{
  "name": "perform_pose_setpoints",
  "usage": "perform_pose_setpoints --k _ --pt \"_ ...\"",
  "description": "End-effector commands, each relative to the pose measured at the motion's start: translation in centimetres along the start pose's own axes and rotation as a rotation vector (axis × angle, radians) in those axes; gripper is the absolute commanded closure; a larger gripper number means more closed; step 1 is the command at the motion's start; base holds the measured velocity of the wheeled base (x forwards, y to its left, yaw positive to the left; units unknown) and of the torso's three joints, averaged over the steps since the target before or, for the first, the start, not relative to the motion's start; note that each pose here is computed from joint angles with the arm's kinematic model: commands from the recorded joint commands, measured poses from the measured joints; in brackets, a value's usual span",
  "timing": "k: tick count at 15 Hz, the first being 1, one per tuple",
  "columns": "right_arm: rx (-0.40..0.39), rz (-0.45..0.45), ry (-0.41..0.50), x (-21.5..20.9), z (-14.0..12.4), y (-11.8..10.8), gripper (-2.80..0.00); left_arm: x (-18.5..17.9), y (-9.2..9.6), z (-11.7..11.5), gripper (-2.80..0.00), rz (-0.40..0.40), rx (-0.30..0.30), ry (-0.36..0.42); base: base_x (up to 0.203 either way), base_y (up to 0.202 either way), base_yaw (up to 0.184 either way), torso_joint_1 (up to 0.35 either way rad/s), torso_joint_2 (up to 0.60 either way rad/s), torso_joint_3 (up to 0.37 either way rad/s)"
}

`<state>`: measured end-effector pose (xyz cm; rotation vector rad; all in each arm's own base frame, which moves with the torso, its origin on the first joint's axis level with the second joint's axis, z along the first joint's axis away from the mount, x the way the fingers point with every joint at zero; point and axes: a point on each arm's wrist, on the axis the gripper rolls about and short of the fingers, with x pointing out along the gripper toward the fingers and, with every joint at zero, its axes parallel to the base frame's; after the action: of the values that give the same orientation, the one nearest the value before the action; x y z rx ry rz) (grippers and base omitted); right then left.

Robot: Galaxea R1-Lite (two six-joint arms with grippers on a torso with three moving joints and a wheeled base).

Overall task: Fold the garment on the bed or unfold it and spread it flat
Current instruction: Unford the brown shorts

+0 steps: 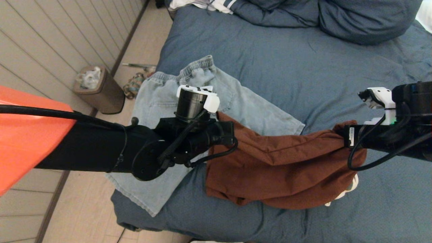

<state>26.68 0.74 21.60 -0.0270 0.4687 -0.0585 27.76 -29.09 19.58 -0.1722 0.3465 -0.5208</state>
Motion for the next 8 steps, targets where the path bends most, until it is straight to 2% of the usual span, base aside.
perform_pose_setpoints --k 1,8 --pt "-0.001 -0.009 0.043 1.5 -0.7 -0.2 -2.8 2.5 0.1 -1.5 -2.8 0.033 0.006 0.031 0.0 0.0 0.0 0.0 0.0 0.0" --pt "0.03 -0.026 -0.059 1.1 0.5 -0.9 -2.8 2.1 1.9 2.0 -2.8 0.103 -0.037 -0.088 0.0 0.0 0.0 0.0 0.0 0.0"
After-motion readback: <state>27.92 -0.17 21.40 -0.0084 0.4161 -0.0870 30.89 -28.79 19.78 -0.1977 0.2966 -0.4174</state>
